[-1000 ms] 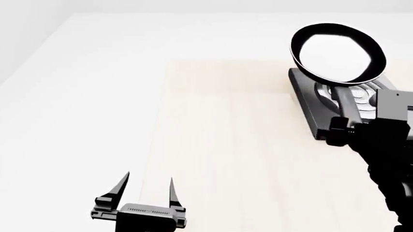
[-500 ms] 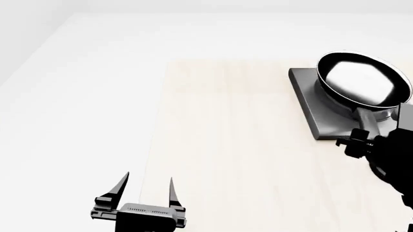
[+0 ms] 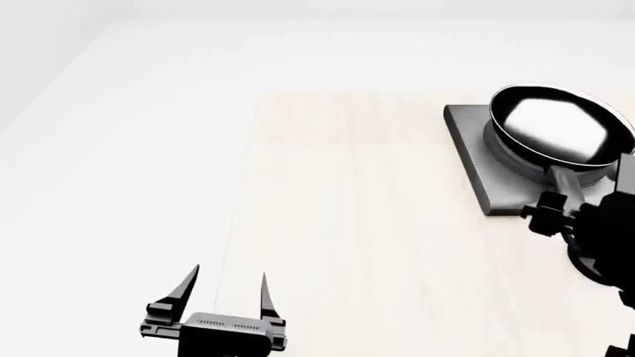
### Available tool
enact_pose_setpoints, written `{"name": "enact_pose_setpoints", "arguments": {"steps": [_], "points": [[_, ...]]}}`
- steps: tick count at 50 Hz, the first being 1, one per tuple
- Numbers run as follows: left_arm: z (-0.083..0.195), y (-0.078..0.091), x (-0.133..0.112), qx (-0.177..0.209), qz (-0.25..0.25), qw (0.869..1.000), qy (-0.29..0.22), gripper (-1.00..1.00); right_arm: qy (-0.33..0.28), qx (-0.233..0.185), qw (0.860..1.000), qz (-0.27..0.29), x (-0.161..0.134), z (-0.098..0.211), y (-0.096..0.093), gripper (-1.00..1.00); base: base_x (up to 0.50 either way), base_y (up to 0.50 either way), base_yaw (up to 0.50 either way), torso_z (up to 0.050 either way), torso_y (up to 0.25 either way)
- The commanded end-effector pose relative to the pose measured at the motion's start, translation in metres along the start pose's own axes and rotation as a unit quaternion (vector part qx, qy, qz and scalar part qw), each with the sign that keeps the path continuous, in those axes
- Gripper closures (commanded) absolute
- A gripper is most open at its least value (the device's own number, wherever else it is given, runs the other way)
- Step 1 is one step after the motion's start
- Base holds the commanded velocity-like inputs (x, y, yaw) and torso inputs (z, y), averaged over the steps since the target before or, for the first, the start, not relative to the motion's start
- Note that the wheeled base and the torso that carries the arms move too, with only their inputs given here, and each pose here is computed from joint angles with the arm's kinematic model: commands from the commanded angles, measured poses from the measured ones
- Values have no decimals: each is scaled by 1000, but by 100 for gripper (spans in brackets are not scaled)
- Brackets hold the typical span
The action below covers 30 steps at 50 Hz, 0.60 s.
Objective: Turn on the stove and put the frying pan on it.
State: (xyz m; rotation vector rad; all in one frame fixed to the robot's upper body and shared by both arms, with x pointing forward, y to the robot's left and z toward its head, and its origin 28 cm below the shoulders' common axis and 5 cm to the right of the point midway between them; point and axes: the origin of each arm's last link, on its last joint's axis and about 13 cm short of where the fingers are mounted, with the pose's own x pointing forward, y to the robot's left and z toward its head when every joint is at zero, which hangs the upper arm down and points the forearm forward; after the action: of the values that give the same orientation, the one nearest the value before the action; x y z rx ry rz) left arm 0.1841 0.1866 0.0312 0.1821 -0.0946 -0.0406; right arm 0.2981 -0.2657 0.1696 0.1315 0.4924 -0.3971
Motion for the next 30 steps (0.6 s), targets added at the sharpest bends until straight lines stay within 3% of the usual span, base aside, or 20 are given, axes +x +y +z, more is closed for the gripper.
{"name": "enact_pose_setpoints", "arguments": {"steps": [1,13,30], "points": [[0,0,0,0,0,1000,0,-100,-9,-6,1000,-12,2,2,-3,-100,0,0,0,0,0],[2,0,-1,-1,1,1000,-3,-100,-53,-21,998,15,-21,7,3,-100,0,0,0,0,0],[13,2,-7,3,7,1000,-23,-100,-114,-8,992,48,-49,-1,-2,-100,0,0,0,0,0]]}}
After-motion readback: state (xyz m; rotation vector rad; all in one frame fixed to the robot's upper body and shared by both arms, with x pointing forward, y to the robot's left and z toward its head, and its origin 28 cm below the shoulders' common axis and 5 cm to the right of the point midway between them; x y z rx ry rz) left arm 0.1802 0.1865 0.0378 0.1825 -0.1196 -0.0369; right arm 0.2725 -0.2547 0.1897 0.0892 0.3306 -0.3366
